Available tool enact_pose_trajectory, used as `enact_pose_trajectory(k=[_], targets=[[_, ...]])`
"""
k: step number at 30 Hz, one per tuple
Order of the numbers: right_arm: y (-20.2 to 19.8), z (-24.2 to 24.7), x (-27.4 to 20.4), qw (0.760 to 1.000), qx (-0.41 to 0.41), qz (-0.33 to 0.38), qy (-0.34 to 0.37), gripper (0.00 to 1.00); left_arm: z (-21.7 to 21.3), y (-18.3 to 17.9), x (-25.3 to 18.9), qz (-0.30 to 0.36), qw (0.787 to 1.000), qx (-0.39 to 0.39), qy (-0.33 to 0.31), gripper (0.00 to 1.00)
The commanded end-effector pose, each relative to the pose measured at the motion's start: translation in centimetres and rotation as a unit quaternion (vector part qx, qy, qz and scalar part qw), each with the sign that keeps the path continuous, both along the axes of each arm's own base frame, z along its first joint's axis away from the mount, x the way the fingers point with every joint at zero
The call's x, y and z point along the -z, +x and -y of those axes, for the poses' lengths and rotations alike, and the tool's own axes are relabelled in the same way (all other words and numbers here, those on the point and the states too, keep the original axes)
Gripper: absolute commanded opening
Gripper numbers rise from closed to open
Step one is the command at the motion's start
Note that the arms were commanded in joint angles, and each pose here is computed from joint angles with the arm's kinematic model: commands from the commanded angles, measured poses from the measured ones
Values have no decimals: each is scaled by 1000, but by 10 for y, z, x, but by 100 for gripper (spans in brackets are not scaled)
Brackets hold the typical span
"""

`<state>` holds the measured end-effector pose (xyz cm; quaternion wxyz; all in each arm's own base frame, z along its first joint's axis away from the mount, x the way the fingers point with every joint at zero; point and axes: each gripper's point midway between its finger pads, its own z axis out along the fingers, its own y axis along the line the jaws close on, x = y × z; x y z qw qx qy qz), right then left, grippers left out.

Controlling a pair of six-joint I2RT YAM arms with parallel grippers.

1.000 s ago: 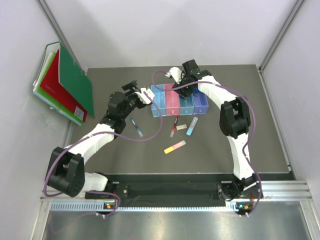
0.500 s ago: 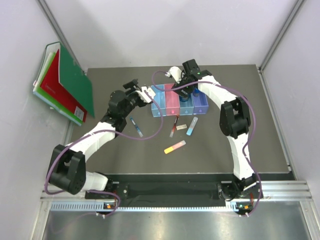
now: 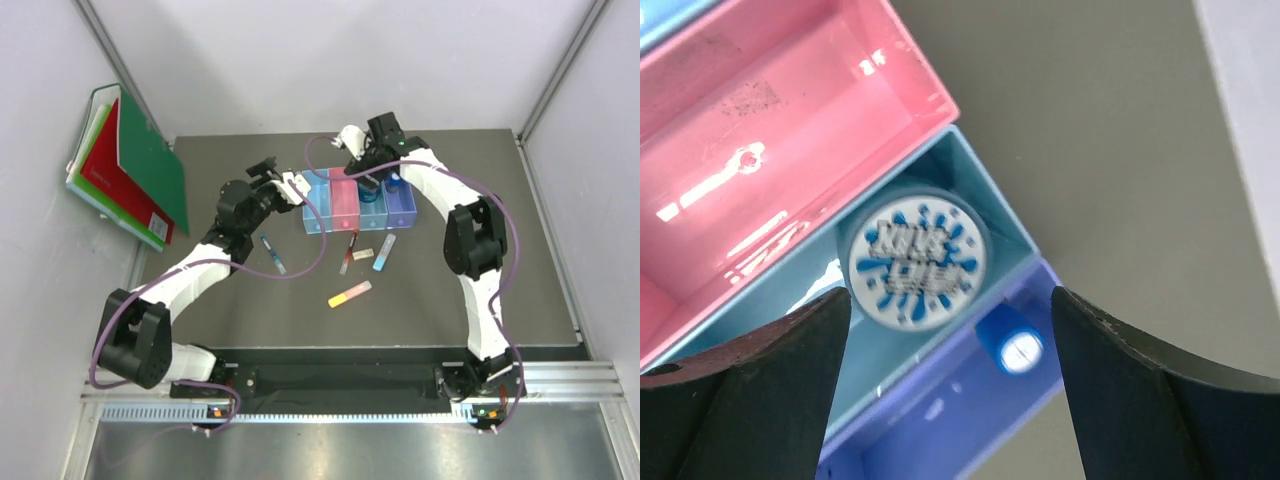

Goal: Sort the stationery into containers
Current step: Place the stationery in the storage box, then pick up the stationery from the center of the board.

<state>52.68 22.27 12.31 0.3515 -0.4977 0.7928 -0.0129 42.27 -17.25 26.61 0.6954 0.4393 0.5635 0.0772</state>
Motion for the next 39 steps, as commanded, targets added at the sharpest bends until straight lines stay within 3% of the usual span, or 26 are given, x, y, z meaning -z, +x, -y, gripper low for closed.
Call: enact_pose_trajectory(k=[1,7,12,17,21,26,39], targets=[[-11,6,-96,996,-7,78,35,81,1,-2,-31,38,999,6,-24,80],[-82,11,-93,996,-81,-4,35,75,0,-9,-33,38,999,11,-21,80],[-162,22,-56,981,-160,-108,18,60,-1,-15,-34,40,999,17,-15,80],[-200,22,-20,970,-191,-149,5,49,-9,-16,-44,56,998,-6,-24,80],[-215,4,0,961,-227,-158,-10,48,-32,-9,-60,73,993,-72,-55,84],[-215,-19,17,955,-247,-163,-14,50,-46,-16,-61,77,992,-97,-38,97],[-186,-37,61,952,-242,-187,-30,50,-53,-39,-51,69,994,-89,-16,99]])
